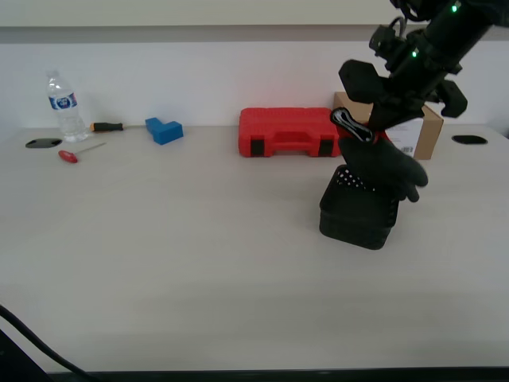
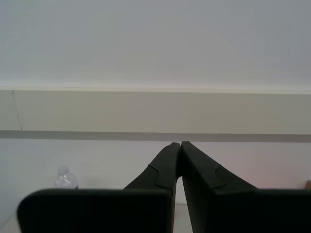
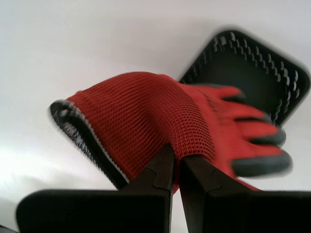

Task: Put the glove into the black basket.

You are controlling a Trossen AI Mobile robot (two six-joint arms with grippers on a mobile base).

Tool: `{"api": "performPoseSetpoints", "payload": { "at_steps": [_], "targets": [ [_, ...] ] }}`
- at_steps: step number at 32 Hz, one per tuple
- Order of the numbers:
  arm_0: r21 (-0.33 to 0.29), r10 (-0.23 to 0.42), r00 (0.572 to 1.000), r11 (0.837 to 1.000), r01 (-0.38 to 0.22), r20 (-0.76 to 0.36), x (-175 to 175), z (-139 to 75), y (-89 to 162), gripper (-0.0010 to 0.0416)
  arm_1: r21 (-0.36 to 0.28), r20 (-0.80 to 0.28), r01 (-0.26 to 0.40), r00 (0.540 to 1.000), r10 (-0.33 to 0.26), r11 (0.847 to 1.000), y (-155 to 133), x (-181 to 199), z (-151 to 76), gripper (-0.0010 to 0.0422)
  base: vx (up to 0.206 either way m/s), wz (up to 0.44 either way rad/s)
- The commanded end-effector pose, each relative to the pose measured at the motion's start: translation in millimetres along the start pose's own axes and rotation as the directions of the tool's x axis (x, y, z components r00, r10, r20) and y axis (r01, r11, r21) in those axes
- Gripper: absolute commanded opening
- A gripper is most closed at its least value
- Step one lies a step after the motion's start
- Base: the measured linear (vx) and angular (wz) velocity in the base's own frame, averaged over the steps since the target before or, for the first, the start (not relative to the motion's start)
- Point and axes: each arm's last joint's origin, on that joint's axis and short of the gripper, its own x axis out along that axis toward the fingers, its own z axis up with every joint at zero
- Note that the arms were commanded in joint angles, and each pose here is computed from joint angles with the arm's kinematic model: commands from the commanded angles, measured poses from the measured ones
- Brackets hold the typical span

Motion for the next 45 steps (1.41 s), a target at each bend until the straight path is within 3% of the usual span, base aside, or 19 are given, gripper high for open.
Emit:
{"api": "performPoseSetpoints", "payload": {
  "at_steps": [1,9,16,24,29,31,36,45],
  "targets": [
    [0.054,-0.003,0.999,0.999,0.005,-0.035,20.8,-7.3,-17.4,-0.0001,0.0,0.003,0.0,1.0,0.0,1.0,0.0,0.1,0.3,0.0,0.0,0.0],
    [0.156,0.015,0.993,0.988,0.004,-0.121,63.4,-17.5,-52.7,-0.0001,0.0,0.003,0.0,1.0,0.0,1.0,0.0,0.2,0.6,0.0,0.0,0.0],
    [0.2,0.072,0.973,0.979,-0.028,-0.218,113.9,-15.4,-62.0,-0.0001,0.0,0.003,0.0,1.0,0.0,1.0,0.0,0.1,0.5,0.0,0.0,0.0],
    [0.187,0.084,0.975,0.981,-0.046,-0.204,119.5,-5.3,-62.5,0.0001,0.0,0.0,0.001,1.0,-0.001,1.0,-0.1,0.1,0.0,0.0,0.0,0.0],
    [0.168,0.09,0.979,0.984,-0.059,-0.185,117.4,6.9,-60.7,0.0023,0.0,0.0,0.0,1.0,0.0,1.0,0.0,0.1,0.0,0.0,0.0,0.0],
    [0.168,0.087,0.978,0.984,-0.055,-0.19,114.1,17.4,-59.3,0.0077,0.0,0.0,0.0,1.0,0.0,1.0,0.0,0.1,0.0,0.0,0.0,0.0],
    [0.164,0.08,0.986,0.985,-0.055,-0.148,106.8,41.8,-55.9,0.0162,0.0,0.0,0.0,1.0,0.0,1.0,0.0,0.1,0.0,0.0,0.0,0.0],
    [0.143,0.082,0.991,0.987,-0.067,-0.105,76.8,90.6,-44.8,0.0166,0.0,0.0,0.0,1.0,0.0,1.0,0.0,0.1,0.0,0.0,0.0,0.0]
  ]
}}
